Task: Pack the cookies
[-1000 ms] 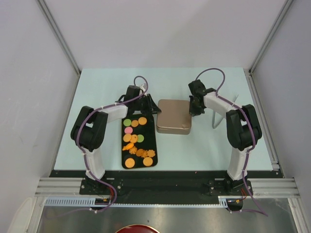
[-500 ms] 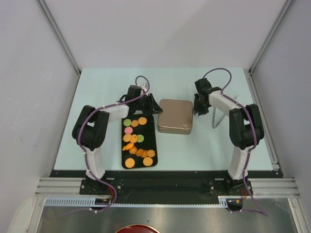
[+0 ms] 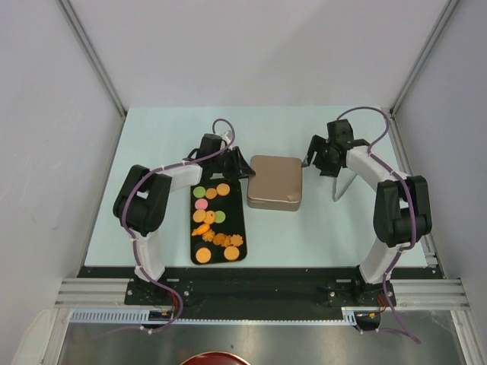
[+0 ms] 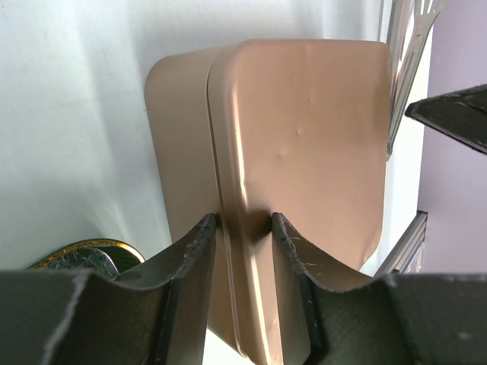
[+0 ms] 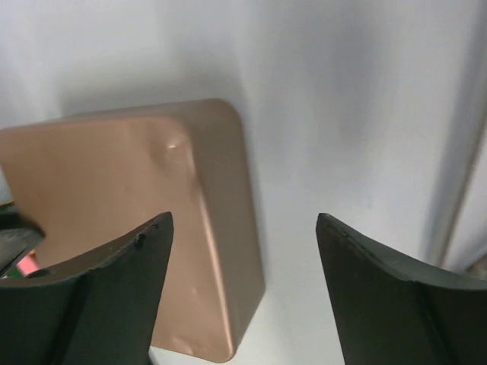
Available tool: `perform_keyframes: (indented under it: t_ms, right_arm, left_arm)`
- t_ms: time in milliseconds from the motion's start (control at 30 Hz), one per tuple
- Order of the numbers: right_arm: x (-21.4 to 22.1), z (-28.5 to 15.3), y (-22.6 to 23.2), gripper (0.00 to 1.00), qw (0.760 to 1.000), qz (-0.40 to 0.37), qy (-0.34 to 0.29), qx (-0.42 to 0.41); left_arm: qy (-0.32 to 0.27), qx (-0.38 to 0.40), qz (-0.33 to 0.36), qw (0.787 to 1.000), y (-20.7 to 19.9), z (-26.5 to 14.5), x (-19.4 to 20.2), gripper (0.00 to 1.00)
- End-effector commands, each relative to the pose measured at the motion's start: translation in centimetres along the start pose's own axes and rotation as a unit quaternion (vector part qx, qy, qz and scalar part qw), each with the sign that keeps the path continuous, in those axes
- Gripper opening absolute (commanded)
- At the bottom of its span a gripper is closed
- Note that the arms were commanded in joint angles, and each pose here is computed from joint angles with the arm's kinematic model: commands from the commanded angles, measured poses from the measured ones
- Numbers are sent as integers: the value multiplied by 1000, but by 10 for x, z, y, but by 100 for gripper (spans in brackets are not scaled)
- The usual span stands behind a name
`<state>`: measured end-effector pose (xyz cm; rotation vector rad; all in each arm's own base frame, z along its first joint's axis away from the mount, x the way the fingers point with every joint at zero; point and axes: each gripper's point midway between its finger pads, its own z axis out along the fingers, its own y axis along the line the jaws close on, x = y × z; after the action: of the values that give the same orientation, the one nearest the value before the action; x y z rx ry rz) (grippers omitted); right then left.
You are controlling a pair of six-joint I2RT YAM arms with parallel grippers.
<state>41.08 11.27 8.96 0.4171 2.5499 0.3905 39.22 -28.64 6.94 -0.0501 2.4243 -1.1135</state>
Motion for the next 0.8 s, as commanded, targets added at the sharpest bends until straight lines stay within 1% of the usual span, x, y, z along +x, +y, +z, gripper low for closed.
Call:
perform_keyframes:
  t_ms: [0,33,100,133,300,333,500,667,767]
  right_arm:
    - [0,-7,39,83,994,10,2,-109]
    - [8,-6,42,83,992,16,16,-124]
    - [9,-5,47,83,988,19,15,-151]
    - [10,-7,57,83,983,19,17,-180]
    - [39,6,60,77,971,29,61,-230]
    - [40,8,61,76,969,27,61,-236]
    - [61,21,60,74,963,33,88,-254]
    - [73,37,53,74,962,39,107,-247]
    - [82,45,48,73,963,41,119,-238]
  left_arm:
    - [58,-50,-6,997,28,8,41,39]
    - [57,-50,-6,997,28,8,40,39]
    - [56,-50,-5,997,27,7,39,39]
    - [57,-50,-5,997,27,7,40,39]
    - [59,-51,-9,997,29,9,42,39]
    - [60,-50,-9,997,29,9,42,39]
    - [66,-49,-13,997,30,10,49,40]
    - [78,-51,-18,996,34,13,58,44]
    - [84,-58,-17,995,40,16,64,42]
